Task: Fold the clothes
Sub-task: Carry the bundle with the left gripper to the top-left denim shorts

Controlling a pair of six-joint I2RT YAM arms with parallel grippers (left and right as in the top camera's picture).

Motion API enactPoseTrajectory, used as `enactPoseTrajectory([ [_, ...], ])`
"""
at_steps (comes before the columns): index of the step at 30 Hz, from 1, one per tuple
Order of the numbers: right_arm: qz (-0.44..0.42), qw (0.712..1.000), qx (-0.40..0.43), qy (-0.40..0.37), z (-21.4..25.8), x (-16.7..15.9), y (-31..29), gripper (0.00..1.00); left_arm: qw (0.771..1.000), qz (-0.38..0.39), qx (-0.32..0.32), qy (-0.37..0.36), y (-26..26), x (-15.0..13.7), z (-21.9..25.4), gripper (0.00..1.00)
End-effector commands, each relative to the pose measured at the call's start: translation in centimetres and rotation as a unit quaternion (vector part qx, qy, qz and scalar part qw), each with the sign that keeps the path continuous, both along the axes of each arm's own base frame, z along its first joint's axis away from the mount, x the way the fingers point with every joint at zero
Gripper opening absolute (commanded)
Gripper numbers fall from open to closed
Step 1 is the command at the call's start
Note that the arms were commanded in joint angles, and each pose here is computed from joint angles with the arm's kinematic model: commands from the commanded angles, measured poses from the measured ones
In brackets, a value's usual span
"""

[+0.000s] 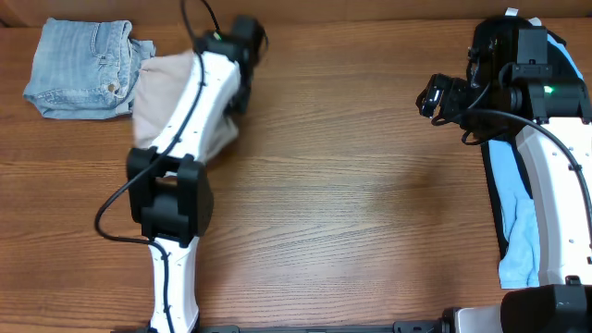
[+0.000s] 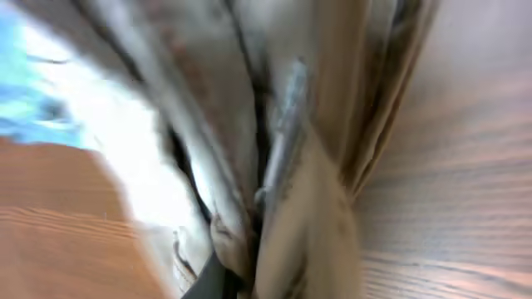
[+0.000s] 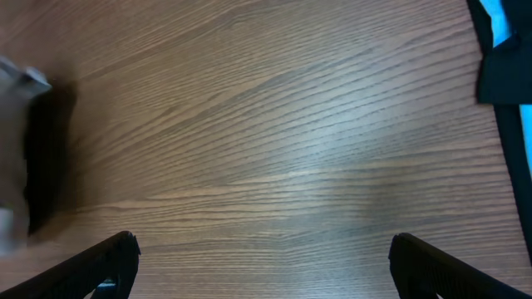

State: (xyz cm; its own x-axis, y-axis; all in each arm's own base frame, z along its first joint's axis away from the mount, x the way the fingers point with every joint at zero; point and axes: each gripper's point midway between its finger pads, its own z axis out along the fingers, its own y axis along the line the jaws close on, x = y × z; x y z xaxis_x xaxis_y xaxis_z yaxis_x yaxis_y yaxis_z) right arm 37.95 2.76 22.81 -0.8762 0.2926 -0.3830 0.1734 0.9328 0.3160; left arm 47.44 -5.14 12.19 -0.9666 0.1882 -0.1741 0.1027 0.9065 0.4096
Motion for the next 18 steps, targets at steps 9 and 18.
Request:
enactPoseTrajectory([
  [9, -0.001, 1.0, -0.003, -0.012, 0.7, 0.1, -0.3, 1.0, 0.976, 0.0, -0.037, -0.215, 1.9, 3.7, 17.5, 0.04],
  [18, -0.001, 1.0, -0.003, -0.01, 0.6, 0.0, -0.3, 1.0, 0.954, 0.028, -0.023, -0.298, 7.6, 3.6, 23.7, 0.04],
])
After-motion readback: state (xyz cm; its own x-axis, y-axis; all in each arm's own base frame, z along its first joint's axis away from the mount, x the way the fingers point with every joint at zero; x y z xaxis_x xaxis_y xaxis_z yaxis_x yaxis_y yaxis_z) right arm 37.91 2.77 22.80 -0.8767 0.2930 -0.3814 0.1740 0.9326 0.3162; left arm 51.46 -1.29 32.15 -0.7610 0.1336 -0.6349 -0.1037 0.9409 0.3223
